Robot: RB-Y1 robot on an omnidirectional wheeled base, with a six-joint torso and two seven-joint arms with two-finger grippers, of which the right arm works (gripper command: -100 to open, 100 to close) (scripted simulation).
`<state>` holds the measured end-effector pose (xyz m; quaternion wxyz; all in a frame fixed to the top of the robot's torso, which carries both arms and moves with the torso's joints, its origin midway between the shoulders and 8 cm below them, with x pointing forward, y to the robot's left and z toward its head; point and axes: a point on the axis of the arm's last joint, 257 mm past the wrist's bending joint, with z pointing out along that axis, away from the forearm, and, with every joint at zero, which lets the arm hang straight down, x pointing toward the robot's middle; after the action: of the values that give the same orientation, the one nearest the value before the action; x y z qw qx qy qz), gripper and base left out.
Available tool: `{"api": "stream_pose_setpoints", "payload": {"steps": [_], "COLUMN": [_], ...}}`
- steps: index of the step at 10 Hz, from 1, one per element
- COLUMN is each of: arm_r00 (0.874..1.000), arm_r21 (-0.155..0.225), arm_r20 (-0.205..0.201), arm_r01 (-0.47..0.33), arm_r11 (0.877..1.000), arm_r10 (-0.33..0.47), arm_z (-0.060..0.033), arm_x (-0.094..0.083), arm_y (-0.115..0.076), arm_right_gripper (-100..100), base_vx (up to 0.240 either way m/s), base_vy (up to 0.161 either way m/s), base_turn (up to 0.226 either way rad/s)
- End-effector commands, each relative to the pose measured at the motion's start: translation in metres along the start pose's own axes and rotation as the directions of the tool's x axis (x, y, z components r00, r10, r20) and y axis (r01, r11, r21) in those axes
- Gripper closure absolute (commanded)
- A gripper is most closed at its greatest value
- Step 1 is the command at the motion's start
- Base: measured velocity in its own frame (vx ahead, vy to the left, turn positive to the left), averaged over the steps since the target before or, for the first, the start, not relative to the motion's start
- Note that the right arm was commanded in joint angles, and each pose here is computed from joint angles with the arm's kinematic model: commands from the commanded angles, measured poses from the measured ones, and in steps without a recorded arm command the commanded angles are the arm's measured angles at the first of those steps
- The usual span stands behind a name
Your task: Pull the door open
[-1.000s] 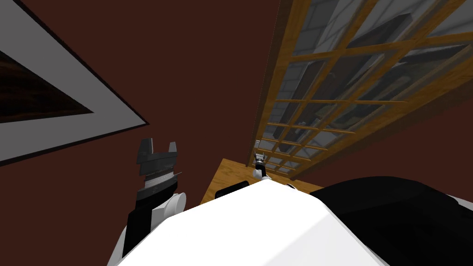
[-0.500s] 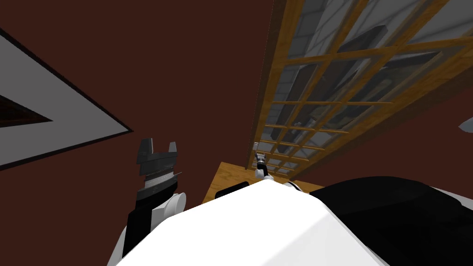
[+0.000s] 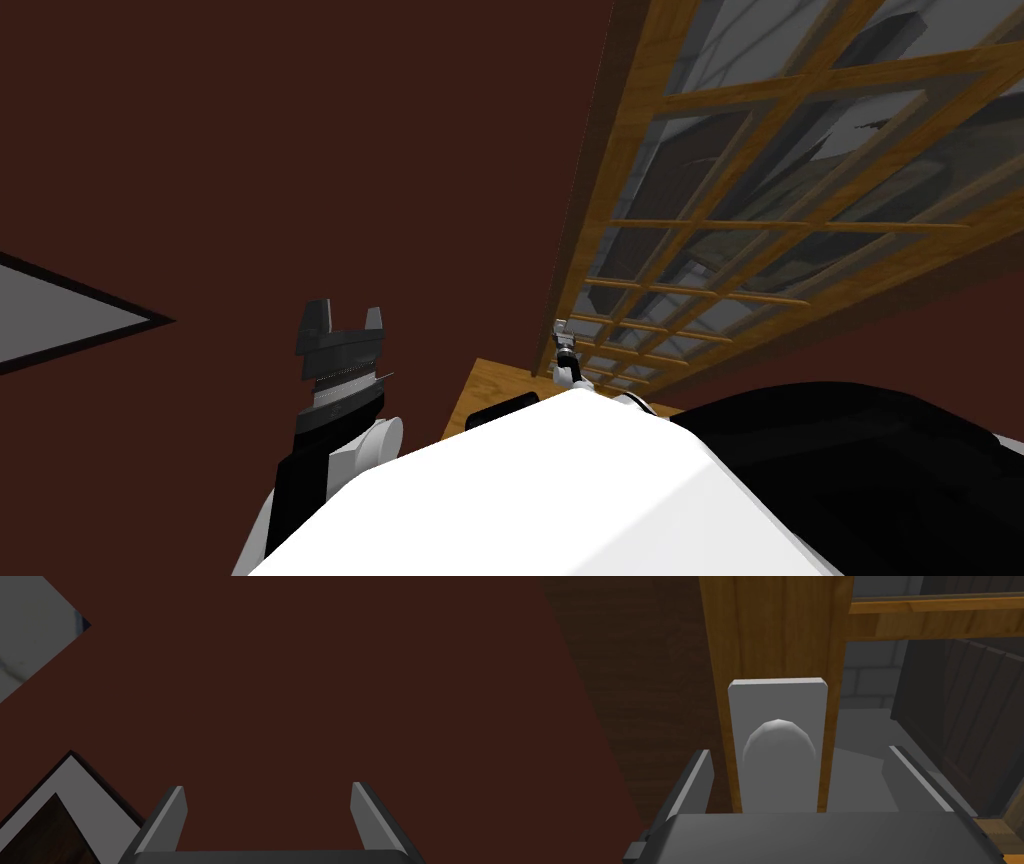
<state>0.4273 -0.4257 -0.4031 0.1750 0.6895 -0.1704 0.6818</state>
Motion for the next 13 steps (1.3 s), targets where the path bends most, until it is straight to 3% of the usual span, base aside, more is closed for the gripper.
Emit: {"api": "stream_pose_setpoints", "payload": {"steps": [1, 2, 7, 13], "arm_r00": [1.0, 1.0, 1.0, 1.0], "arm_r21": [0.0, 0.0, 0.0, 0.037], "arm_r20": [0.0, 0.0, 0.0, -0.006], "arm_r01": [0.0, 0.0, 0.0, -0.004], "arm_r11": [1.0, 1.0, 1.0, 0.999], "arm_r10": [0.0, 0.0, 0.0, 0.004], "arm_z": [0.0, 0.0, 0.0, -0.0007], "arm_x": [0.0, 0.0, 0.0, 0.001], "arm_y": [0.0, 0.0, 0.0, 0.0094], "arm_right_gripper": [-100, 100, 100, 100], "base_vx": [0.059, -0.031, -0.007, -0.18], "base_vy": [0.0, 0.012, 0.001, 0.04], "base_turn": [-0.028, 0.027, 0.004, 0.062]}}
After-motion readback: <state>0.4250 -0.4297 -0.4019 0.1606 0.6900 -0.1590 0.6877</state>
